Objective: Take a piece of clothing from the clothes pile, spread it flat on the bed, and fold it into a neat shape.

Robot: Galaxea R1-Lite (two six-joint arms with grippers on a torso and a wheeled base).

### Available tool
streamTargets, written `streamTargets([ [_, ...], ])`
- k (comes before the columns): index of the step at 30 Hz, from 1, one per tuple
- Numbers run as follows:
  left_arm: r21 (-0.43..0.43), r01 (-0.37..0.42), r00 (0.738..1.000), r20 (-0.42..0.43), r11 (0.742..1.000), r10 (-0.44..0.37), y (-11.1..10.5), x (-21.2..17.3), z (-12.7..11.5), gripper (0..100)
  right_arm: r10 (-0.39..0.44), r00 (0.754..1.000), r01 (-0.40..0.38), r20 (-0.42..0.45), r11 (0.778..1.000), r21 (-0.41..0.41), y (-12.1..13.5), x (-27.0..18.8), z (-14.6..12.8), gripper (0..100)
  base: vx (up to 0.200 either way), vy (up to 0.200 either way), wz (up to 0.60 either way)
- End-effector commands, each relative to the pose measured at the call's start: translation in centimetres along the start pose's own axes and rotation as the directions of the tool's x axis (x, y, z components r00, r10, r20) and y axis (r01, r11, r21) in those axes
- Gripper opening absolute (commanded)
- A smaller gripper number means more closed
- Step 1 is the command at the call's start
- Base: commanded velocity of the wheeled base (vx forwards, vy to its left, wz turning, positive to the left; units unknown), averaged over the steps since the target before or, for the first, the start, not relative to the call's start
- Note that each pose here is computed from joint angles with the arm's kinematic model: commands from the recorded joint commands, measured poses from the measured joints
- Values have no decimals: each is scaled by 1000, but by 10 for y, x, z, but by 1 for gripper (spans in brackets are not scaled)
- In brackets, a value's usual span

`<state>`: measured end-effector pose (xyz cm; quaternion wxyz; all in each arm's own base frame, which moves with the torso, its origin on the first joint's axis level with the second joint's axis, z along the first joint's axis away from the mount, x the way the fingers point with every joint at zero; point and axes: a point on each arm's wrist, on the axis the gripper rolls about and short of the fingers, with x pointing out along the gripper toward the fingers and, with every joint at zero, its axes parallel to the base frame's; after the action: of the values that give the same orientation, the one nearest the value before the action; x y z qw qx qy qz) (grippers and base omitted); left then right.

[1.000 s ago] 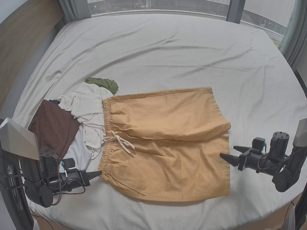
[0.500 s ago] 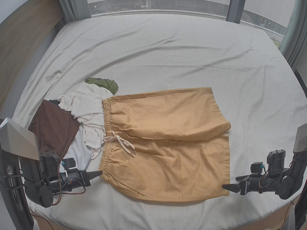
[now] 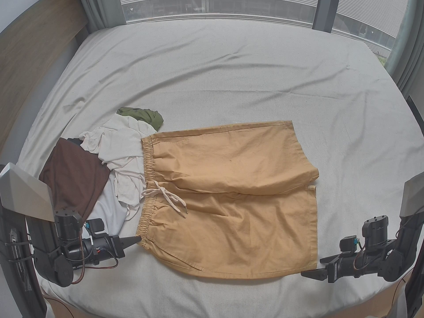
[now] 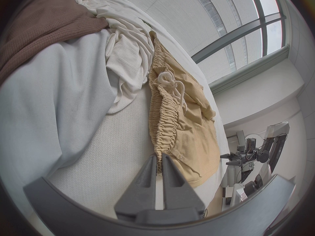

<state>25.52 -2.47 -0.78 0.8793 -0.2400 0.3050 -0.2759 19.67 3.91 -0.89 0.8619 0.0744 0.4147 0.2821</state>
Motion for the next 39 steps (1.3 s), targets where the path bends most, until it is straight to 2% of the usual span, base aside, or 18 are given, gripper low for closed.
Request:
streamTargets([
  [1,1,0,1000,3,1000,0,0,0,1,0,3,999,-2,-35,1000,15,-2,6,-6,100,0,0,0],
  [4,4,2,1000,4,1000,-2,-1,-1,1,0,16,999,-16,-51,1000,9,0,11,-7,100,0,0,0],
  [16,3,2,1000,3,1000,-2,-1,-1,1,0,23,1000,-23,-3,1000,-14,-3,20,-7,100,0,0,0],
  [17,3,2,1000,3,1000,-2,-1,-1,1,0,22,1000,-22,-2,1000,-13,-3,20,-8,0,0,0,0],
  [39,16,0,1000,-21,1000,1,-2,-4,-5,0,17,1000,-17,-4,1000,-7,-3,15,-9,0,0,0,0],
])
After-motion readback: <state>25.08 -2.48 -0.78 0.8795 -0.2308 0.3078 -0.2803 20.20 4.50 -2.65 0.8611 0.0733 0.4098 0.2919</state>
